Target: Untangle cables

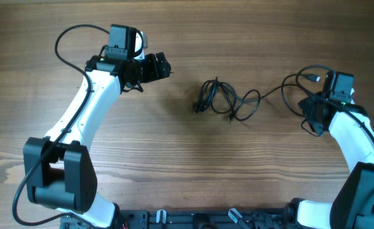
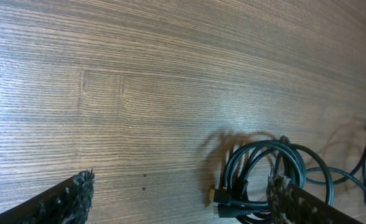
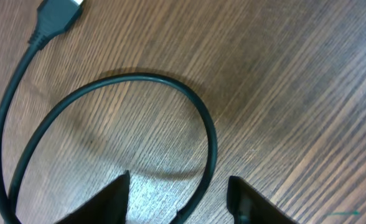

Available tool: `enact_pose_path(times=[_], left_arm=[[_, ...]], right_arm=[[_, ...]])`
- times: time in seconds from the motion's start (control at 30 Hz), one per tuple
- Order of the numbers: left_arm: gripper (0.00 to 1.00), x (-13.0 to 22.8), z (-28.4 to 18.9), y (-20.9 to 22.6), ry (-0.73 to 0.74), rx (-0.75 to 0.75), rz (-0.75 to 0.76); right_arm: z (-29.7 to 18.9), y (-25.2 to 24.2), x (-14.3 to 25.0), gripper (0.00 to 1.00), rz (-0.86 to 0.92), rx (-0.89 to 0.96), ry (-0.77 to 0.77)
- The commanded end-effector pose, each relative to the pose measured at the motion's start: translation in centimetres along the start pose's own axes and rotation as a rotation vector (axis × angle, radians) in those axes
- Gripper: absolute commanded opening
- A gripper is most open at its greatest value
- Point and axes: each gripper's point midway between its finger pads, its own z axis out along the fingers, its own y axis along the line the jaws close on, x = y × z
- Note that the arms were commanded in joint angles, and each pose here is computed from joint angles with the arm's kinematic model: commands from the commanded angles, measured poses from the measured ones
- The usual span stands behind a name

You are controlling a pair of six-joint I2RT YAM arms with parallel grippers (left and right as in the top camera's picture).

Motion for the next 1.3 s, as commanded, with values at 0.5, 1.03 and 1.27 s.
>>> enact_pose_path(times=[0.5,1.03,1.27], left_arm=[[0.99,5.7,2.3,-6.8,0.111,0.099,0.413],[0.98,11.8,7.2,-12.3,0.184,0.122,0.469],[0.32,11.8,7.9,-12.1,0.165,0.083,0.487]], right_arm=[[-4.9,7.6,3.0,0.85,-0.364,-0.399,0.237],[-6.5,8.7,8.2,0.85,-0.485,-0.504,0.412],[-7.4,10.1,11.8,0.85,-0.584,-0.530,0.464]])
